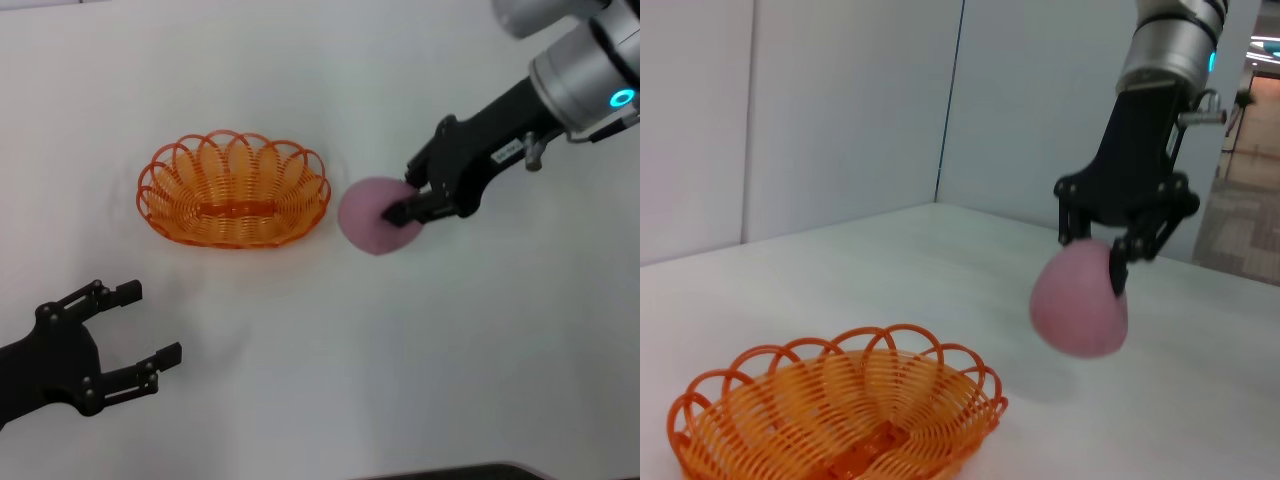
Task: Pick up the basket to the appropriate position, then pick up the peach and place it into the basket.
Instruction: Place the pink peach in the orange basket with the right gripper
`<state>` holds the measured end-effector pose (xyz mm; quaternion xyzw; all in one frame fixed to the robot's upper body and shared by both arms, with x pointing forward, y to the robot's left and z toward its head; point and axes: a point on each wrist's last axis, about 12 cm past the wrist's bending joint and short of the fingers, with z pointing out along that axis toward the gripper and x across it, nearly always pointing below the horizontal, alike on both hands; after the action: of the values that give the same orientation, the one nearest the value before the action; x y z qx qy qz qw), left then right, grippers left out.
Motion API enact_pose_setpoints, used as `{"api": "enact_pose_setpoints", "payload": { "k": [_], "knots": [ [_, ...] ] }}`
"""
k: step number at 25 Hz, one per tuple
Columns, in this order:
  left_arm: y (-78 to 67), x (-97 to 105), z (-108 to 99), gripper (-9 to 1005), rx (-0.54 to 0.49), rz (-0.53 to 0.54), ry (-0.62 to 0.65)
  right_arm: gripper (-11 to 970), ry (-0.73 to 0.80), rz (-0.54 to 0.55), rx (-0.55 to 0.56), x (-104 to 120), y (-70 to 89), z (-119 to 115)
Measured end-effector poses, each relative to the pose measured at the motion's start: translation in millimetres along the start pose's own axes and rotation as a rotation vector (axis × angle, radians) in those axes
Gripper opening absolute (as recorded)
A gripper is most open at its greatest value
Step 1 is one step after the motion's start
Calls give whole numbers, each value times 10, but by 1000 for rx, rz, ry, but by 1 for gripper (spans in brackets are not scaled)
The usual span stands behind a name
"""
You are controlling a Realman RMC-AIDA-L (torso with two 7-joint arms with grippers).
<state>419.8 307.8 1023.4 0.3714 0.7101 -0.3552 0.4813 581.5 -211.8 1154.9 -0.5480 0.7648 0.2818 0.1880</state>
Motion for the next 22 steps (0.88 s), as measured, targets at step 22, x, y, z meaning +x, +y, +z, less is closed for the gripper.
{"api": "enact_pose_setpoints", "payload": {
  "k": [22],
  "knots": [
    [15,-17,19,873,2,-1,-10,217,-260,-32,102,-149,-196,625]
  ]
}}
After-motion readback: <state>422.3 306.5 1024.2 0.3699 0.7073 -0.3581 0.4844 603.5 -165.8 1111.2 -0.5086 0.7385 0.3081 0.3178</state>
